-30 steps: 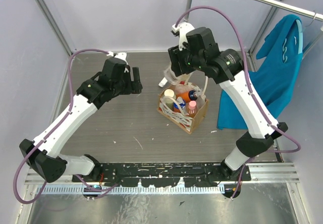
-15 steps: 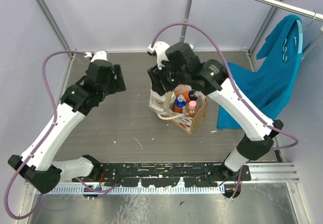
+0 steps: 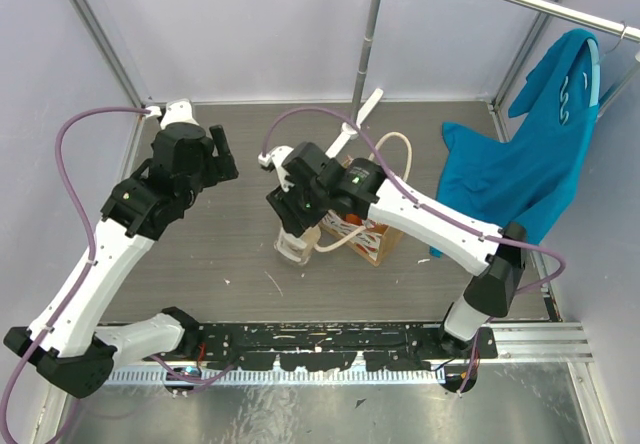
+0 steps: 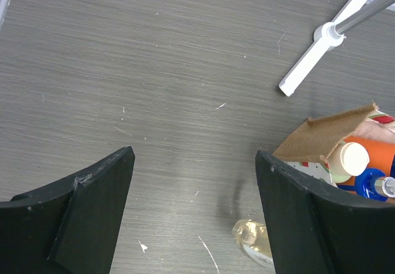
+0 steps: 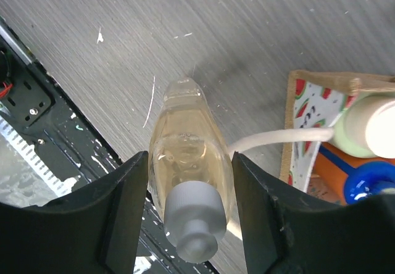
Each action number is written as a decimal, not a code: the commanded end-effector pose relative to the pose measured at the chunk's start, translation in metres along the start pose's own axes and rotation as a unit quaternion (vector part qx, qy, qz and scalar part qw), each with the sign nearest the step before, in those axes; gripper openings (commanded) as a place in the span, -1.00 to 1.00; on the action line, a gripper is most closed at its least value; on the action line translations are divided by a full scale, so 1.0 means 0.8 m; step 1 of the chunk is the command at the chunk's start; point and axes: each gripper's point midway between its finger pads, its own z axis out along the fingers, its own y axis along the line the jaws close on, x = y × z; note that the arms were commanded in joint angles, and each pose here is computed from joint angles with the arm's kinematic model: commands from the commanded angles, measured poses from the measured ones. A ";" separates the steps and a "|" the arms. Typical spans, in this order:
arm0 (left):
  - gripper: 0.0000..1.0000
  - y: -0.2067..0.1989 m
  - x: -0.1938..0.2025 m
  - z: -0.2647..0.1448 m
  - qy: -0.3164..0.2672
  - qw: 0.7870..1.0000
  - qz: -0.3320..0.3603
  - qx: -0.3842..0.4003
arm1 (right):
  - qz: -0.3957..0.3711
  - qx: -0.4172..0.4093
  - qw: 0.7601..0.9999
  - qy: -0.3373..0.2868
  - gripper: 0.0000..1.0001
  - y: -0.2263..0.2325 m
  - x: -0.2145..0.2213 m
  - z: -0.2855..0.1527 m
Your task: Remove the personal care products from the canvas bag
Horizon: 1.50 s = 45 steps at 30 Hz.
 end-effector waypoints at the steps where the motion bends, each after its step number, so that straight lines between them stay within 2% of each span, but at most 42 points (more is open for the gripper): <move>1: 0.73 -0.003 -0.003 0.004 -0.008 1.000 -0.006 0.007 | 0.013 0.006 0.997 -0.082 -0.60 0.018 -0.043 0.005; 7: 0.73 -0.006 0.002 0.009 -0.001 1.000 -0.003 0.008 | 0.001 0.029 0.999 -0.030 -0.59 0.035 0.001 0.048; 11: 0.73 -0.007 0.002 0.010 0.001 1.000 -0.004 0.009 | -0.006 0.027 0.999 -0.019 -0.43 0.046 0.013 0.054; 16: 0.73 -0.006 0.000 0.010 -0.001 1.000 -0.006 0.009 | -0.006 0.020 0.999 -0.033 0.58 0.050 0.007 0.038; 18: 0.73 -0.006 -0.001 0.009 -0.003 1.000 -0.007 0.008 | -0.007 0.018 0.999 -0.048 0.80 0.049 0.000 0.023; 20: 0.73 -0.006 -0.001 0.009 -0.003 1.000 -0.008 0.010 | -0.005 0.021 0.997 -0.075 0.89 0.046 -0.013 0.001; 23: 0.73 -0.020 0.004 0.013 0.005 0.999 -0.009 0.036 | 0.017 0.071 0.989 -0.129 0.91 0.017 -0.039 -0.043; 28: 0.68 -0.102 0.020 0.023 0.047 0.982 0.004 0.183 | 0.085 0.149 0.970 -0.173 0.86 -0.066 -0.056 -0.101; 32: 0.57 -0.161 0.041 0.034 0.091 0.966 0.066 0.232 | 0.143 0.212 0.947 -0.196 0.83 -0.140 -0.051 -0.131; 36: 0.56 -0.211 0.055 0.036 0.102 0.950 0.116 0.271 | 0.173 0.235 0.938 -0.188 0.83 -0.188 -0.035 -0.135; 39: 0.56 -0.245 0.073 0.033 0.126 0.930 0.145 0.313 | 0.191 0.254 0.930 -0.185 0.82 -0.209 -0.021 -0.136; 42: 0.55 -0.265 0.097 0.038 0.157 0.915 0.155 0.338 | 0.199 0.262 0.923 -0.198 0.82 -0.218 -0.013 -0.142; 45: 0.46 -0.285 0.115 0.037 0.180 0.900 0.156 0.365 | 0.209 0.280 0.915 -0.200 0.83 -0.229 -0.001 -0.150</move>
